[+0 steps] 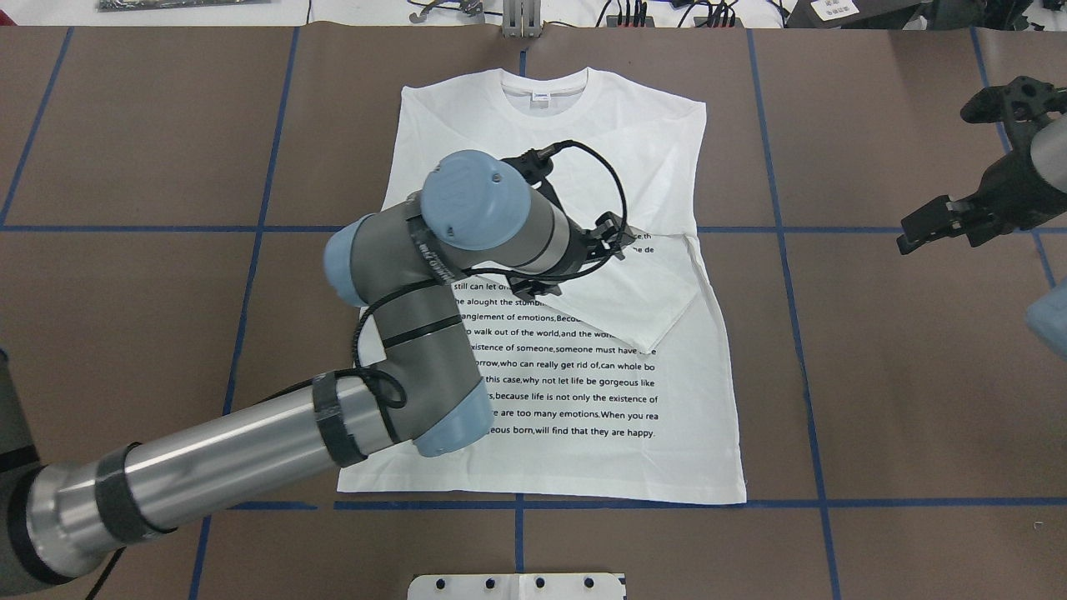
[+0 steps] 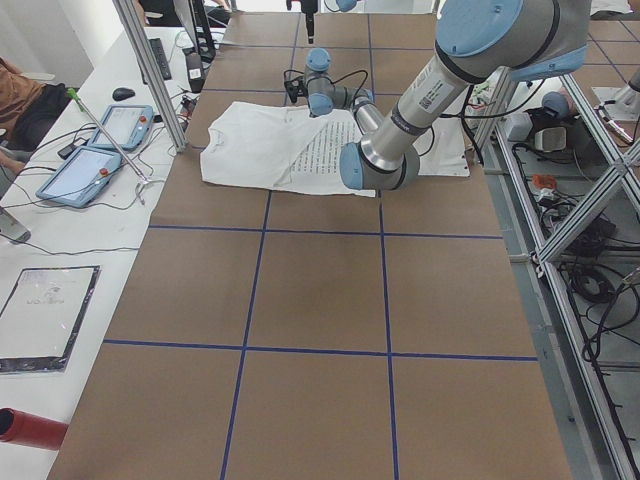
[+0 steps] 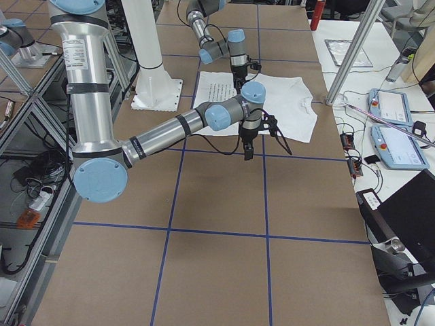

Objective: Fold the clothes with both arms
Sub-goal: 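Release the sleeve and pull the left gripper back while the right arm lowers, then move both grippers to the shirt's hem corners nearest the robot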

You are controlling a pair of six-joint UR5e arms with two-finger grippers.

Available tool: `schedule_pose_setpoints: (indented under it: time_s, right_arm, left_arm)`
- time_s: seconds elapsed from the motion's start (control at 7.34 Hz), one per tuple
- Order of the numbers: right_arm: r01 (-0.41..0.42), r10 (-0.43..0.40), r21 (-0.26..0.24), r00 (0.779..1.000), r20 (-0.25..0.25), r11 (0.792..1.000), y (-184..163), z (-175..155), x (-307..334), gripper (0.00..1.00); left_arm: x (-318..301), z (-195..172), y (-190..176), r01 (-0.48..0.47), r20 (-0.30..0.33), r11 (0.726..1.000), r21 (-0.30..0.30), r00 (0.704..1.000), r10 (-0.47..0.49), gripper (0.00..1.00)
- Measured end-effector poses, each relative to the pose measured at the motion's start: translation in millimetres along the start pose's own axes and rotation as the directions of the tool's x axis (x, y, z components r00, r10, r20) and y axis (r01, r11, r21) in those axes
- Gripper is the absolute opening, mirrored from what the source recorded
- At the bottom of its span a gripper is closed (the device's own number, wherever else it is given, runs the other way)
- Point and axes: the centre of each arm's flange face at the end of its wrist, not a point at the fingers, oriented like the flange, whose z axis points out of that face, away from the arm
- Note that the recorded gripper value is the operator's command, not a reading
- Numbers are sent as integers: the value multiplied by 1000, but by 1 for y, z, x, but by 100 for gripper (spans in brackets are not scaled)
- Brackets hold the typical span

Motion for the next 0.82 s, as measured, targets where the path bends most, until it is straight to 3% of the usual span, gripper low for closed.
schedule_pose_setpoints:
  time_s: [0.41,0.82]
  right_arm:
    - [-79,78,23,996,52,997,62,54,-83,100]
    - [-150,149,18,988,32,989,155,110,-177,100]
  left_arm:
    - [-92,-84,0,-150,68,989,12,987,149,99]
    - [-128,-128,9,-213,117,977,5,971,211,99]
